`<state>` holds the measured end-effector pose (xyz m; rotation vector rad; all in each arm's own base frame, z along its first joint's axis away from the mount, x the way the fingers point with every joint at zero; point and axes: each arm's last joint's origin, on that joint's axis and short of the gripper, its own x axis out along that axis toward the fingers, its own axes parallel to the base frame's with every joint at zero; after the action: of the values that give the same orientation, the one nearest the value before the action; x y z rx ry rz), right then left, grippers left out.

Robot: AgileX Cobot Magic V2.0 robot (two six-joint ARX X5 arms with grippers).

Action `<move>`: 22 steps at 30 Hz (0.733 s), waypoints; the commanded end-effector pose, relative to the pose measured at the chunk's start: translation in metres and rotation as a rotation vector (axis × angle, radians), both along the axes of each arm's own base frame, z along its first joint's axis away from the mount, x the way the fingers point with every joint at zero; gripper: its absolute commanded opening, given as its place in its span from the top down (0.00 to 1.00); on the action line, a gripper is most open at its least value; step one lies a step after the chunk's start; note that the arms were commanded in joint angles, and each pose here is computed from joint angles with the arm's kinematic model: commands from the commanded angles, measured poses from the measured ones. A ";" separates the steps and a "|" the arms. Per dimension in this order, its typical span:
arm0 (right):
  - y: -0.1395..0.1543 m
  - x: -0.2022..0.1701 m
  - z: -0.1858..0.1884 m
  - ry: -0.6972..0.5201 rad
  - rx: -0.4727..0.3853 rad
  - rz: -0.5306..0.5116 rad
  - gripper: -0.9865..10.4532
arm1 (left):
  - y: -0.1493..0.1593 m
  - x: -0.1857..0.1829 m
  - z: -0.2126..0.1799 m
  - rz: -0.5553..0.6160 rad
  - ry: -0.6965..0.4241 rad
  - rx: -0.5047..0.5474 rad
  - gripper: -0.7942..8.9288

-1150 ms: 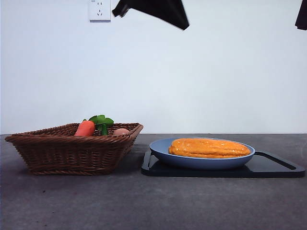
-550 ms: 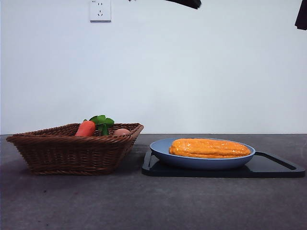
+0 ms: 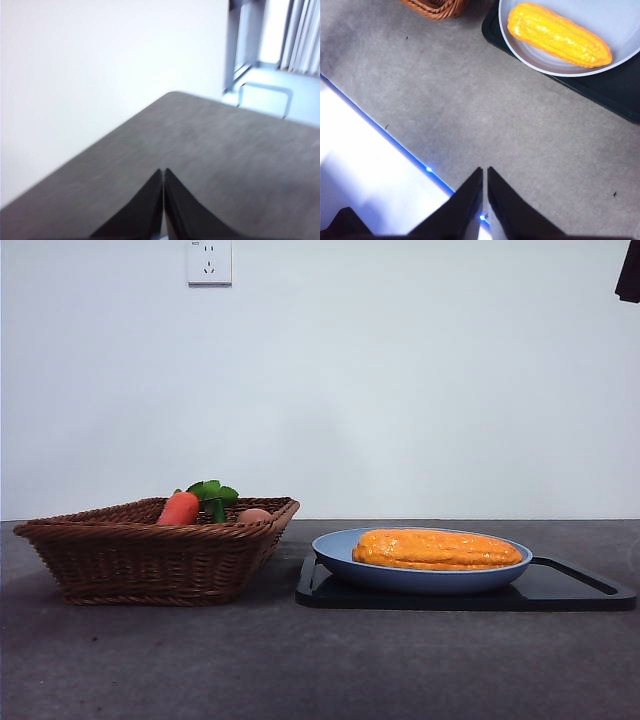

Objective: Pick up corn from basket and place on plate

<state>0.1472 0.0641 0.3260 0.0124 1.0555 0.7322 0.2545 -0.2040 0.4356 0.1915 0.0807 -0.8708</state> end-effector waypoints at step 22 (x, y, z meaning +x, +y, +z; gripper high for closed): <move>0.001 0.001 0.003 -0.009 0.004 0.002 0.91 | 0.198 -0.114 -0.105 0.673 -0.192 -0.040 0.91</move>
<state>0.1472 0.0641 0.3260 0.0124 1.0555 0.7322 0.1424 -0.0065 0.3365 0.1968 -0.0449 -0.1864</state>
